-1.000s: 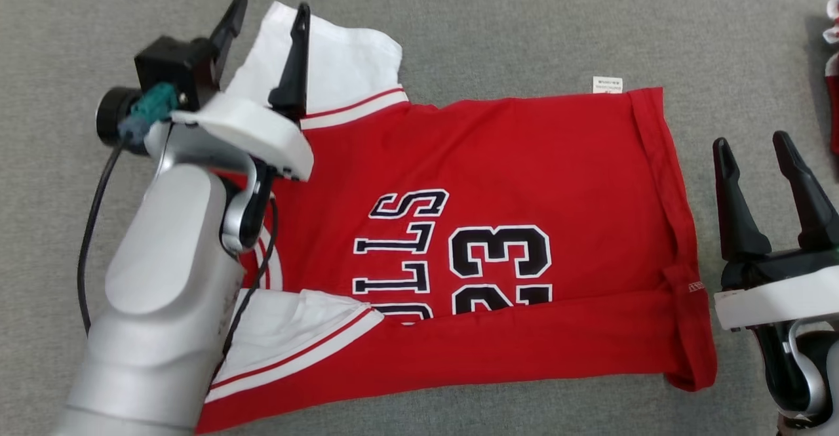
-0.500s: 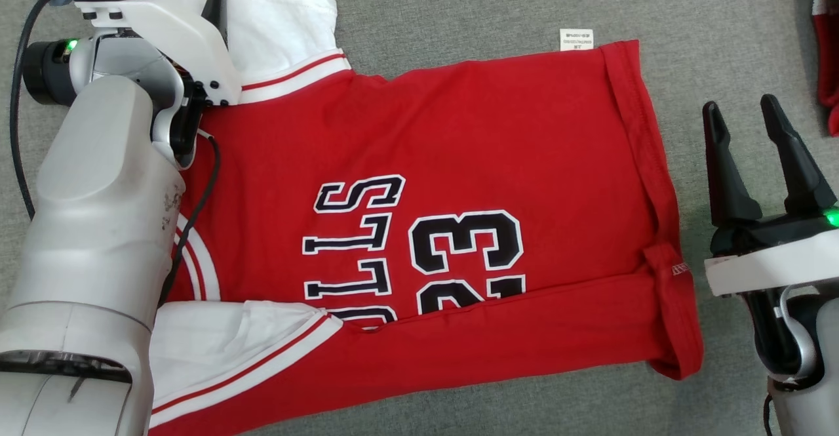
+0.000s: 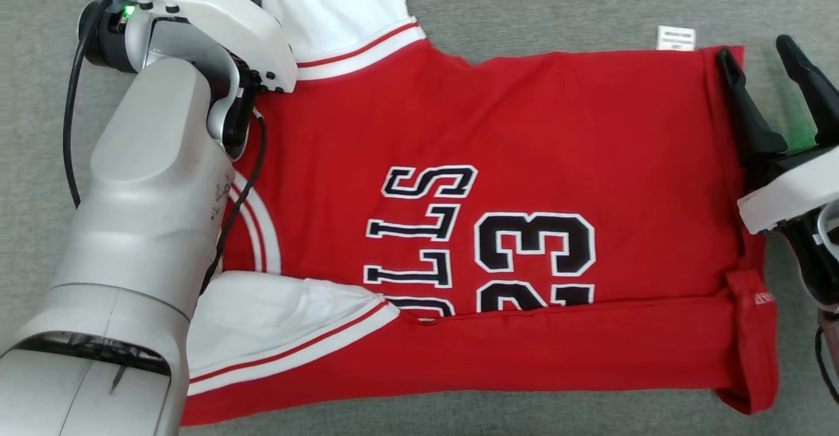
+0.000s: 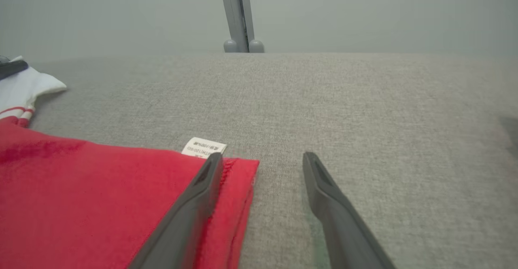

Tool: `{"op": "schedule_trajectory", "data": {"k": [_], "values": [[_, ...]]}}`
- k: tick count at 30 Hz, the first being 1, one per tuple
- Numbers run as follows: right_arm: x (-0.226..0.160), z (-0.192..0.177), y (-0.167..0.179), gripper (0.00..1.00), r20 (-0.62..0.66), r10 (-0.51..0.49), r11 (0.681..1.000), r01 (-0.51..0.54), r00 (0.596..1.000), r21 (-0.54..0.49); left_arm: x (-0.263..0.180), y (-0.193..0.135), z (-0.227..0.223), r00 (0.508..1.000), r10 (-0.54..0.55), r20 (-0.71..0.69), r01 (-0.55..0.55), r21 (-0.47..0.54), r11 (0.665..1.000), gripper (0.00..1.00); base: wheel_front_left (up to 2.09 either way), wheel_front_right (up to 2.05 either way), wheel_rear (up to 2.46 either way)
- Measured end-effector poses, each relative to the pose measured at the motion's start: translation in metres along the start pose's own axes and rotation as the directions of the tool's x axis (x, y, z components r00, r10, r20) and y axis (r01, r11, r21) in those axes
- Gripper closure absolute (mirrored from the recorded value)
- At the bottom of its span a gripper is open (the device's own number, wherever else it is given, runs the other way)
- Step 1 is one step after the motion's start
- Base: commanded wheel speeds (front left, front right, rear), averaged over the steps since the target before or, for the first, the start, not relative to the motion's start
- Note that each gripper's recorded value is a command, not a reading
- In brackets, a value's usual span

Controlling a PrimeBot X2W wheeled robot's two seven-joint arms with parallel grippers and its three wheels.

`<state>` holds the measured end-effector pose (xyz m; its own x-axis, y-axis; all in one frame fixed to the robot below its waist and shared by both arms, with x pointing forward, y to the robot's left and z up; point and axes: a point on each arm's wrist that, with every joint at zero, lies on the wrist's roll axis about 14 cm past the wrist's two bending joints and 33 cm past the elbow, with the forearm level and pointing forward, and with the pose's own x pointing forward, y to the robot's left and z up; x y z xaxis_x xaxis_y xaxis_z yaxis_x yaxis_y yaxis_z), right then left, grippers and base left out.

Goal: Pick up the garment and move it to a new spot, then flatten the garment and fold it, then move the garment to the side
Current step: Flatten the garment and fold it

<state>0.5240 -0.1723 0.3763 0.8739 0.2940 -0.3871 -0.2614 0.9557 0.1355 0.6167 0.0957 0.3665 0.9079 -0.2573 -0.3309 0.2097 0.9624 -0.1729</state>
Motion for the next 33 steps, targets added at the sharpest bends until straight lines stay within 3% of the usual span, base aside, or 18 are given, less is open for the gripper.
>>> {"op": "schedule_trajectory", "data": {"k": [1, 3, 4, 5, 9, 19, 23, 28, 33], "values": [[0.003, -0.005, 0.002, 0.18, -0.027, 0.012, 1.000, -0.012, 1.000, 0.003, -0.001, 0.002, 0.001, 1.000, 0.002, 0.007, -0.002, 0.001, 1.000, 1.00, 0.00, 0.00, 0.00], [0.006, -0.013, 0.005, 0.64, -0.080, 0.030, 1.000, -0.030, 0.996, 0.003, -0.004, 0.004, 0.004, 1.000, 0.003, 0.018, -0.003, 0.007, 1.000, 1.00, 0.00, 0.00, 0.00], [0.007, -0.014, 0.006, 0.64, -0.090, 0.039, 0.999, -0.039, 0.995, 0.005, -0.005, 0.005, 0.005, 1.000, 0.001, 0.024, -0.001, 0.006, 1.000, 1.00, 0.00, 0.00, 0.00], [0.008, -0.012, 0.006, 1.00, -0.092, 0.044, 0.999, -0.045, 0.995, -0.003, -0.005, 0.004, 0.007, 1.000, -0.002, 0.030, 0.002, 0.009, 1.000, 1.00, 0.00, 0.00, 0.00], [0.009, -0.006, 0.005, 1.00, -0.078, 0.047, 0.999, -0.047, 0.996, 0.002, -0.008, -0.001, 0.018, 0.997, -0.019, 0.072, 0.020, -0.001, 1.000, 1.00, 0.00, 0.00, 0.00], [0.004, 0.040, -0.003, 1.00, 0.095, 0.021, 1.000, -0.020, 0.995, -0.007, -0.024, -0.014, 0.060, 0.975, -0.032, 0.221, 0.038, -0.025, 0.999, 1.00, 0.00, 0.00, 0.00], [-0.004, 0.047, 0.003, 1.00, 0.132, 0.025, 1.000, -0.027, 0.991, 0.009, -0.047, -0.012, 0.082, 0.947, -0.008, 0.323, 0.031, -0.065, 0.997, 1.00, 0.00, 0.00, 0.00], [-0.022, 0.044, 0.011, 1.00, 0.143, 0.026, 0.997, -0.036, 0.989, 0.063, -0.087, -0.011, 0.085, 0.921, 0.023, 0.389, 0.020, -0.106, 0.994, 1.00, 0.00, 0.00, 0.00], [-0.049, 0.032, 0.016, 1.00, 0.120, 0.013, 0.999, -0.019, 0.993, 0.044, -0.135, -0.011, 0.073, 0.910, 0.062, 0.409, 0.004, -0.158, 0.987, 1.00, 0.00, 0.00, 0.00]]}}
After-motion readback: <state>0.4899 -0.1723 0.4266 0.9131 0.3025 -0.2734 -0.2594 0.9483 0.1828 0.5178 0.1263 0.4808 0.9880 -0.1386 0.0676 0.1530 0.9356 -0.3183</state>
